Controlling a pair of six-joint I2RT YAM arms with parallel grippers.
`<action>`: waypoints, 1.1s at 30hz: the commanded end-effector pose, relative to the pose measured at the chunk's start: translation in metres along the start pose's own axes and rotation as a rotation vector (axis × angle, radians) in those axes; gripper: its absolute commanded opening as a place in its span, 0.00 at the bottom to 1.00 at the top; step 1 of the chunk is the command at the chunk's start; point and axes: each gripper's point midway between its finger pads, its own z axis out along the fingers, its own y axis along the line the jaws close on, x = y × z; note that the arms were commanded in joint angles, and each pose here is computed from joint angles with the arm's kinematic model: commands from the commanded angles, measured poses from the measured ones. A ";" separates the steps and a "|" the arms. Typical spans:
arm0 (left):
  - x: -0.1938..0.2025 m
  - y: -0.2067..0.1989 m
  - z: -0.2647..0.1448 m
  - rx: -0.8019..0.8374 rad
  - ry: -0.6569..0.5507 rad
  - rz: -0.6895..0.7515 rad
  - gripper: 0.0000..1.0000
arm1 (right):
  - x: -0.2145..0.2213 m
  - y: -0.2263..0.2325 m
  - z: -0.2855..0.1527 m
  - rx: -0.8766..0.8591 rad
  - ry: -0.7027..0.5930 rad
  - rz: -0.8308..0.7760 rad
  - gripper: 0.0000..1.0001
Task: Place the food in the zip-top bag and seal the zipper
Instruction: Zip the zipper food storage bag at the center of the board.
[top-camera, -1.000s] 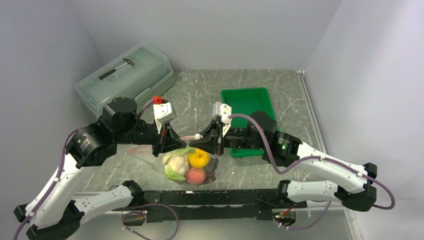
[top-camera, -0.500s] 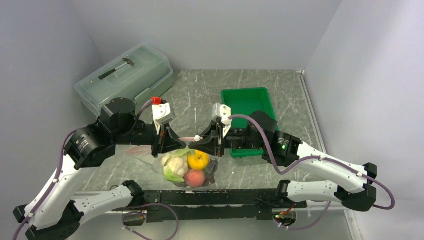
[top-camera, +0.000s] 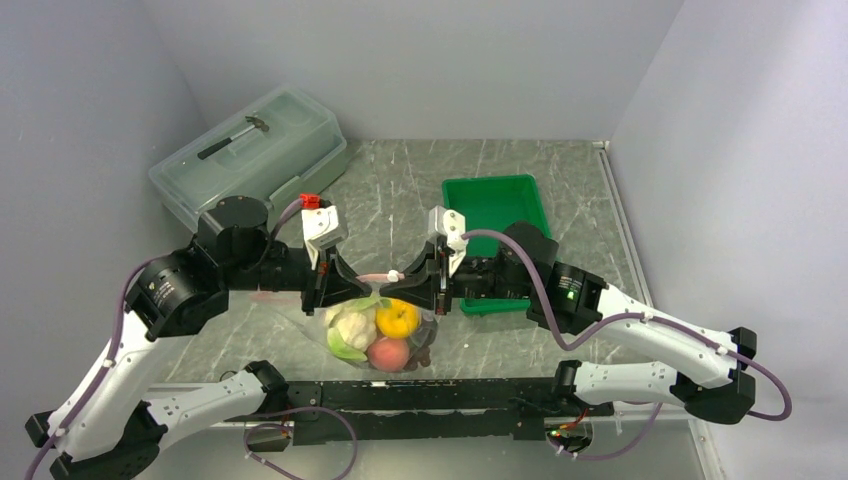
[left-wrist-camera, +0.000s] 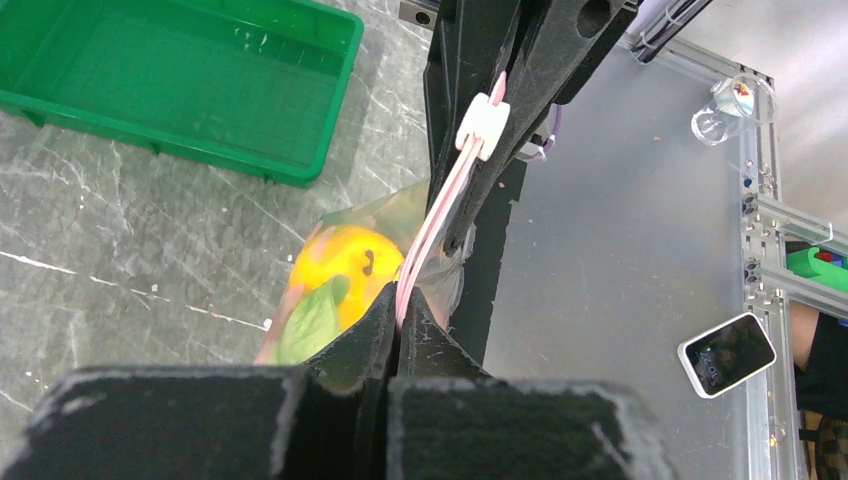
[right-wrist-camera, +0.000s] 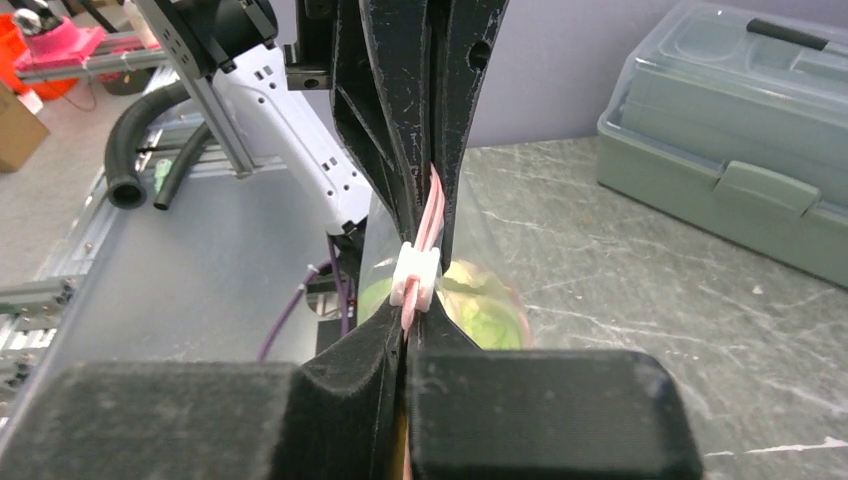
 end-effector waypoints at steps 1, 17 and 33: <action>-0.040 -0.012 -0.012 0.020 -0.142 0.102 0.00 | -0.015 0.009 -0.002 -0.044 -0.037 -0.023 0.00; -0.032 -0.011 -0.008 0.031 -0.127 0.086 0.23 | -0.015 0.006 -0.007 -0.019 0.019 -0.035 0.00; -0.036 -0.022 0.005 0.148 -0.154 0.105 0.69 | -0.014 0.021 -0.008 -0.096 0.089 0.000 0.00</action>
